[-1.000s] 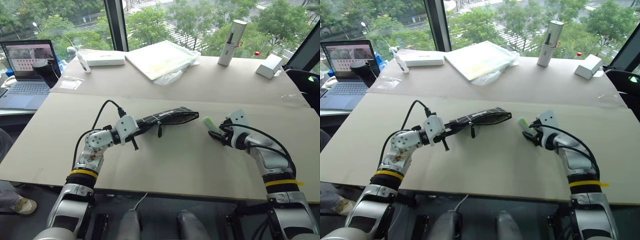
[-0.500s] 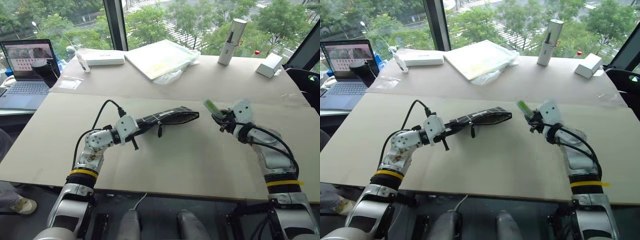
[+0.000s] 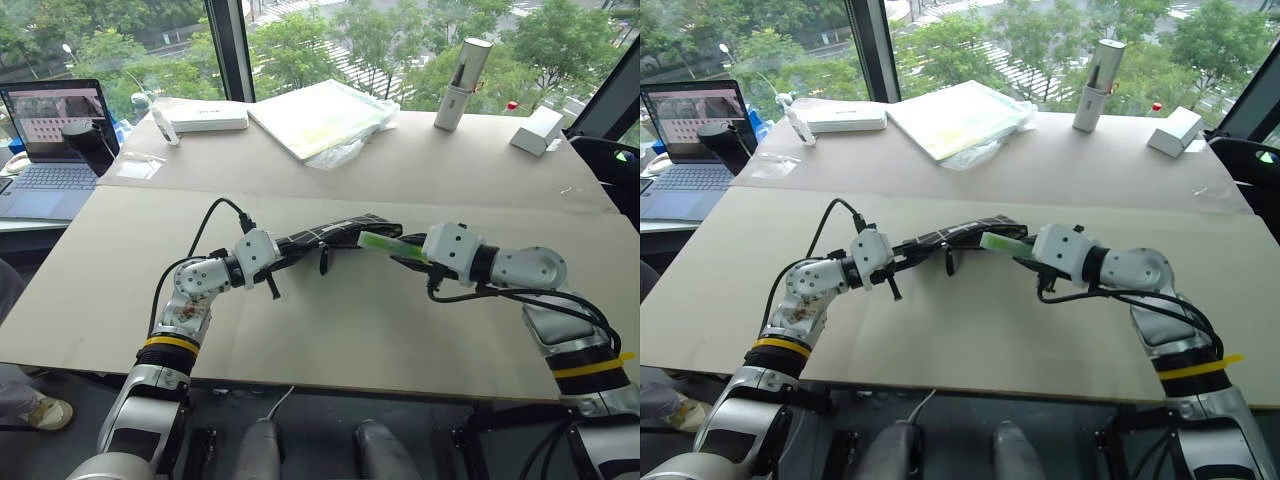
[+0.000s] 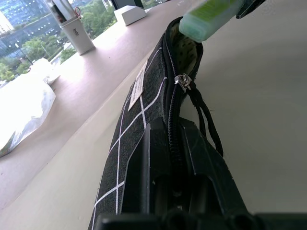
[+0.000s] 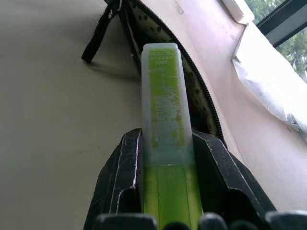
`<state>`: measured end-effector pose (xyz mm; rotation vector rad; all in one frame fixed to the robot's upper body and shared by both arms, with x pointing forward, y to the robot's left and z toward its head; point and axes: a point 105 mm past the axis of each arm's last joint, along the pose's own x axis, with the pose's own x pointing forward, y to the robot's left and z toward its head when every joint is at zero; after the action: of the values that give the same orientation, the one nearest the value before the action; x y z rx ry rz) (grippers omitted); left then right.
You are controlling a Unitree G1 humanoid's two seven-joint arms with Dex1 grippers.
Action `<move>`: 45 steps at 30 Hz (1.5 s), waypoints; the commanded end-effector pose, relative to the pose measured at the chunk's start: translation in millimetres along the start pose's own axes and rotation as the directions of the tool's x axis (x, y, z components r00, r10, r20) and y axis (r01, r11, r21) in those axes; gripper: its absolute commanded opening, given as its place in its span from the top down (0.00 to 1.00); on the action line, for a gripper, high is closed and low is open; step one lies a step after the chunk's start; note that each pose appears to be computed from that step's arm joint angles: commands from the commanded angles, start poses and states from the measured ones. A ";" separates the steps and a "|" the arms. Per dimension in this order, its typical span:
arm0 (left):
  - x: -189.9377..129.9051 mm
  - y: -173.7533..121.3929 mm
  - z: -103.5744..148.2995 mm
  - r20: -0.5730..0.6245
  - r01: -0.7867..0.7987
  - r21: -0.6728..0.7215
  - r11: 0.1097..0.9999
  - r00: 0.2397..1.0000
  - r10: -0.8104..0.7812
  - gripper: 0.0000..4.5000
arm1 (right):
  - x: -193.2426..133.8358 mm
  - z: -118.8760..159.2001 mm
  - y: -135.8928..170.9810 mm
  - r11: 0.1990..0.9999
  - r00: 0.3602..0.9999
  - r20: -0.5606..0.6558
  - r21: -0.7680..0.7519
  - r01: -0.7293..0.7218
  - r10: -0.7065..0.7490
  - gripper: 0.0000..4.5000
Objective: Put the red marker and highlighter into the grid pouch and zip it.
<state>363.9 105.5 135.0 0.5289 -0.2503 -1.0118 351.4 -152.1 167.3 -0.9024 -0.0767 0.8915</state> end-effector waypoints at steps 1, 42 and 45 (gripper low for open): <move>-1.9 6.1 9.2 0.030 -0.013 0.029 0.999 0.999 0.012 1.00 | 0.5 6.1 -13.7 0.998 0.999 0.023 -0.047 0.033 -0.032 0.76; -2.9 6.9 9.2 0.022 0.002 0.036 0.999 1.000 -0.003 1.00 | -5.3 35.7 -4.1 0.918 0.939 0.285 0.286 -0.274 0.191 0.43; -3.5 6.3 6.9 0.017 0.006 0.032 0.999 1.000 -0.006 1.00 | -13.8 18.8 57.0 0.841 0.894 0.200 0.307 -0.445 0.401 0.43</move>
<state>363.8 111.4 133.3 0.5473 -0.2300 -1.0199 319.0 -147.4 152.4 -0.5366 0.1300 1.2226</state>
